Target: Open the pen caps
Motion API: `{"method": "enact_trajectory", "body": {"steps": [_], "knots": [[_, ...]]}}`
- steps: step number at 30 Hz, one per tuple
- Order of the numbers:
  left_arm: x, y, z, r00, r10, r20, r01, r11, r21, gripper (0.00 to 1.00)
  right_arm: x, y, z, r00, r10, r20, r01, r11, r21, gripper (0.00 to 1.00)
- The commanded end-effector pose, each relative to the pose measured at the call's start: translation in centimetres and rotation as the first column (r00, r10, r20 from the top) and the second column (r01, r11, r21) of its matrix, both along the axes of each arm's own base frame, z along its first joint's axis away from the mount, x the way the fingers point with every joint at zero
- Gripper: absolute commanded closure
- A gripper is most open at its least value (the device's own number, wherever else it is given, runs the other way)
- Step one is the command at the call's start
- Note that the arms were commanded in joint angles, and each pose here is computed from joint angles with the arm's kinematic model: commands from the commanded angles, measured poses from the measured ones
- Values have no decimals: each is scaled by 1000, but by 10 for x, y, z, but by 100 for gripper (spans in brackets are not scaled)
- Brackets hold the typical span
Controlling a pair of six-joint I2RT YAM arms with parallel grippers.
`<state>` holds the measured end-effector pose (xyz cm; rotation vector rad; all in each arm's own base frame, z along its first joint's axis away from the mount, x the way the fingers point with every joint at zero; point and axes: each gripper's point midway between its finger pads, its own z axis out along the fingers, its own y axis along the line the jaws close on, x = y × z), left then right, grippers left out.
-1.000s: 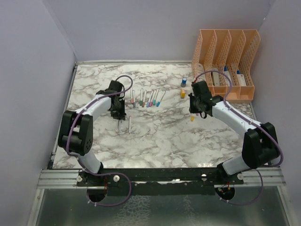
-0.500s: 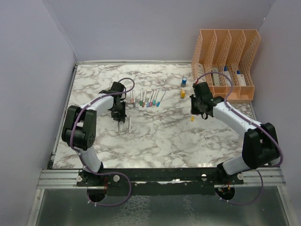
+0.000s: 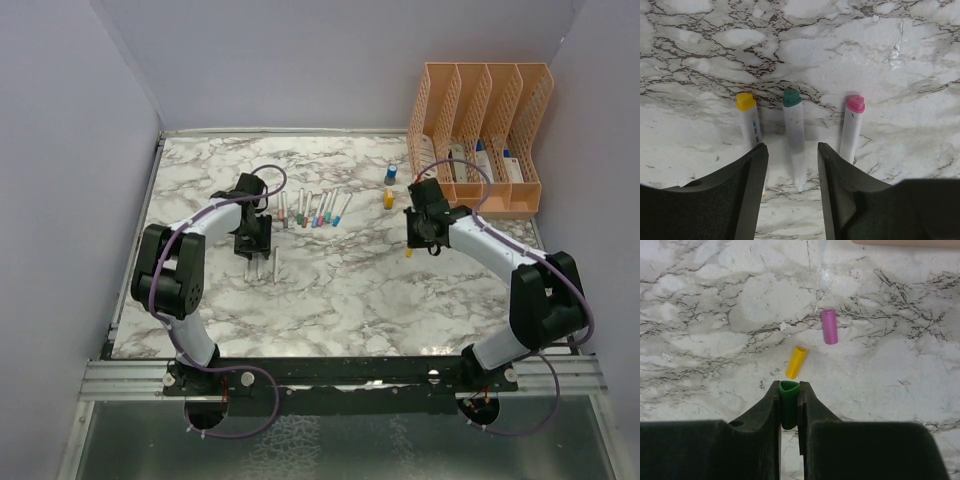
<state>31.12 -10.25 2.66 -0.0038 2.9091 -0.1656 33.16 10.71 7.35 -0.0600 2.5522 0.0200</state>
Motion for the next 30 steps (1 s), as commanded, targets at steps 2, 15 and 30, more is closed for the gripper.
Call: {"method": "enact_trajectory", "body": {"steps": [2, 15, 30], "knots": [[26, -1, 42, 992, 17, 127, -18, 1000, 9, 51, 3, -3, -18, 999, -17, -39, 16, 1000, -17, 99], [49, -6, 129, 927, 74, 368, -50, 996, -74, 45, 60, 15, -29, 999, 7, -34, -8, 1000, -19, 99], [54, -21, 147, 872, 152, 465, -59, 976, -208, 18, 69, 22, -45, 997, 31, -76, -29, 999, 17, 56]]}}
